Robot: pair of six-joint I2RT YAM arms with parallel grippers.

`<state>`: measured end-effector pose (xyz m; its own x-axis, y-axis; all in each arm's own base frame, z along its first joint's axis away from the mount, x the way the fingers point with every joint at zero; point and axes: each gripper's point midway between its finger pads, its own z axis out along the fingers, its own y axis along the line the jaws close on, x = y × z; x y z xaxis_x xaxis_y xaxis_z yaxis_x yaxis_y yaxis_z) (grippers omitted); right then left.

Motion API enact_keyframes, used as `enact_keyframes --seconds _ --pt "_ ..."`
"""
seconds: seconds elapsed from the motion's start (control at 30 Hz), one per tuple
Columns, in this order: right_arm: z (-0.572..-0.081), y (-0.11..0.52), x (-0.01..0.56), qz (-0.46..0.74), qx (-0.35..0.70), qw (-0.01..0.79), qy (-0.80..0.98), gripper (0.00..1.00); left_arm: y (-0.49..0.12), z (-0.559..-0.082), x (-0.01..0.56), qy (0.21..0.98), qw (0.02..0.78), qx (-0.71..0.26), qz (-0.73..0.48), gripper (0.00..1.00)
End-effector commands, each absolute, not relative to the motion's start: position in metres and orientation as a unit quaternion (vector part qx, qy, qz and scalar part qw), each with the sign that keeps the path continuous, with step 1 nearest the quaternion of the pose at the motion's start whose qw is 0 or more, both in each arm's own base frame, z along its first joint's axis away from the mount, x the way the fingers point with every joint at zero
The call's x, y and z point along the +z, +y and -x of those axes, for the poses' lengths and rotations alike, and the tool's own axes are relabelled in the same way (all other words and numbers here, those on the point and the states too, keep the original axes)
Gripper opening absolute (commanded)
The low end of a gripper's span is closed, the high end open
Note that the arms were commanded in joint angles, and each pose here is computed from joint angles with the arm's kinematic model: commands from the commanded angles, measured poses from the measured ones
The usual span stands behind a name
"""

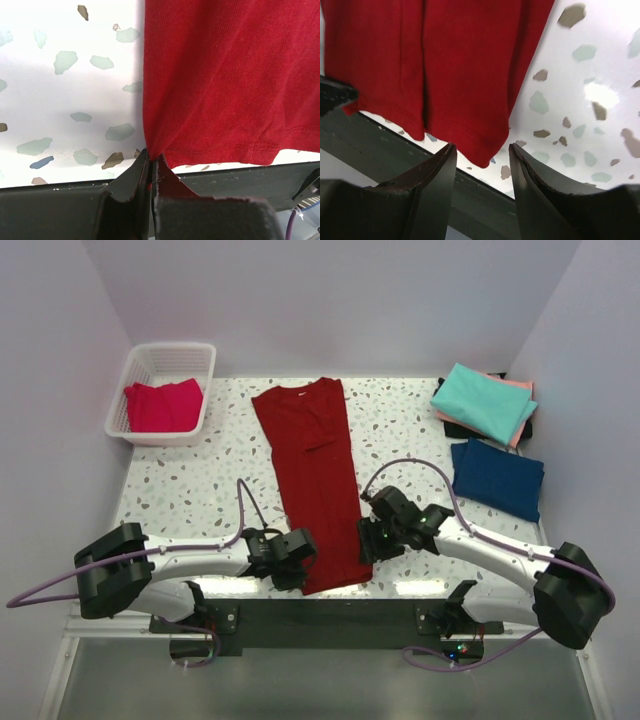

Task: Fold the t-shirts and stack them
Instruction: Fold the tshirt

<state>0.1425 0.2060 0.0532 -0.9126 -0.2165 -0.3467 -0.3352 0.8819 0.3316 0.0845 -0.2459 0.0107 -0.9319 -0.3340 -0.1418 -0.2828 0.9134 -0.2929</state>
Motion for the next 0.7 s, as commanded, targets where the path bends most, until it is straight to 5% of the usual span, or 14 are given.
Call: enact_keyframes --seconds 0.0,0.67 --pt "-0.127 0.204 0.045 0.132 0.198 0.132 0.962 0.50 -0.207 -0.071 -0.013 0.982 0.089 -0.055 0.159 0.00" --pt "-0.124 0.225 0.020 0.139 0.202 0.116 0.962 0.44 -0.200 -0.066 -0.020 0.981 0.082 -0.059 0.165 0.00"
